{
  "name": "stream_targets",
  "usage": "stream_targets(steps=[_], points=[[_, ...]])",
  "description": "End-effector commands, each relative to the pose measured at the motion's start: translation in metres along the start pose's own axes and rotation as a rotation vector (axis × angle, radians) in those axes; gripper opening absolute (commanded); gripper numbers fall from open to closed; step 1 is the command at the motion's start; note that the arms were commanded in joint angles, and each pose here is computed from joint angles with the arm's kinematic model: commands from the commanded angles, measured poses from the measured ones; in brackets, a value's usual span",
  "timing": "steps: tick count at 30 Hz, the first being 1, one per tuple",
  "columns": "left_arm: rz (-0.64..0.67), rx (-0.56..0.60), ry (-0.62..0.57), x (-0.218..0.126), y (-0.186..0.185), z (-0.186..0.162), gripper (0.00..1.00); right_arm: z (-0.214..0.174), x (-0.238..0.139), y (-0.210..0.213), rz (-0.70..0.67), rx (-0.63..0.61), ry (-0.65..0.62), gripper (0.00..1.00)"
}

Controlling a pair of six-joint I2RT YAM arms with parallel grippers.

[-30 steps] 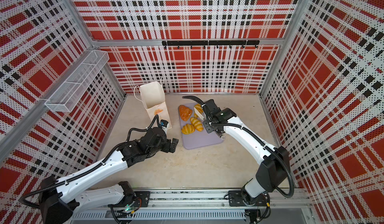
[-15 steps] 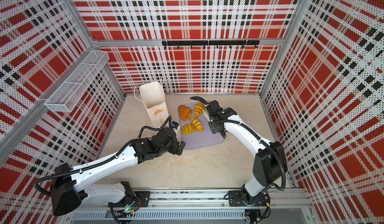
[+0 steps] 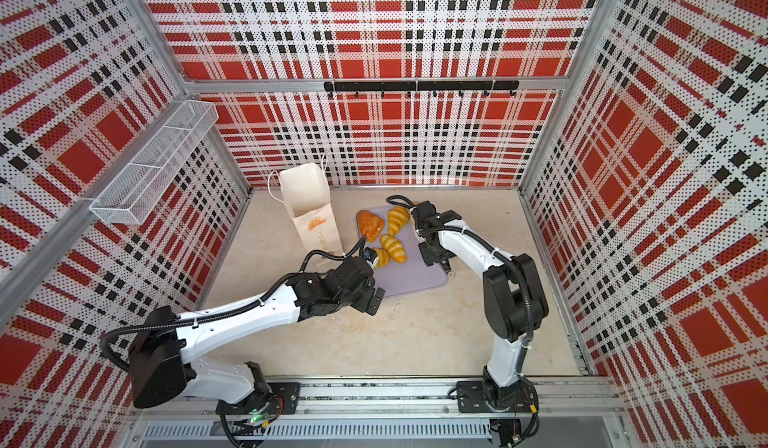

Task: Place the fake bread into the paper bag
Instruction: 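Lower the tongs with right gripper onto a pale bun on the tray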

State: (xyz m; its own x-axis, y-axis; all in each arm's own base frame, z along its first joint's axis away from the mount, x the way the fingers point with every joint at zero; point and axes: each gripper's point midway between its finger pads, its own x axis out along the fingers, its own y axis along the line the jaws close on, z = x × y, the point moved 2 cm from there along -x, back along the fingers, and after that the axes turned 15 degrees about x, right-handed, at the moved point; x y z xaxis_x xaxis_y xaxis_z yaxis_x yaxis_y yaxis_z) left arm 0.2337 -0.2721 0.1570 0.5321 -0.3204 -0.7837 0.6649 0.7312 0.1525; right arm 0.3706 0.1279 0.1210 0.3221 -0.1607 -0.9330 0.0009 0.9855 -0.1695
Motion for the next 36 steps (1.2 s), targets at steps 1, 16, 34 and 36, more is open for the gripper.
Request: stream_targets(steps=[1,16,34,36], points=[[-0.007,0.009,-0.002,-0.001,-0.004,0.006,0.99,0.027,-0.002,0.007,0.036,0.024,-0.069,0.54],[-0.004,0.027,0.022,0.005,-0.008,0.006,0.99,0.053,0.026,0.018,0.024,0.041,-0.047,0.56],[0.006,0.030,0.024,0.002,-0.006,0.005,0.99,0.045,0.041,0.024,0.037,-0.011,0.047,0.39],[0.007,0.025,0.022,0.001,-0.006,0.005,0.99,0.037,0.036,0.021,0.048,-0.009,0.055,0.37]])
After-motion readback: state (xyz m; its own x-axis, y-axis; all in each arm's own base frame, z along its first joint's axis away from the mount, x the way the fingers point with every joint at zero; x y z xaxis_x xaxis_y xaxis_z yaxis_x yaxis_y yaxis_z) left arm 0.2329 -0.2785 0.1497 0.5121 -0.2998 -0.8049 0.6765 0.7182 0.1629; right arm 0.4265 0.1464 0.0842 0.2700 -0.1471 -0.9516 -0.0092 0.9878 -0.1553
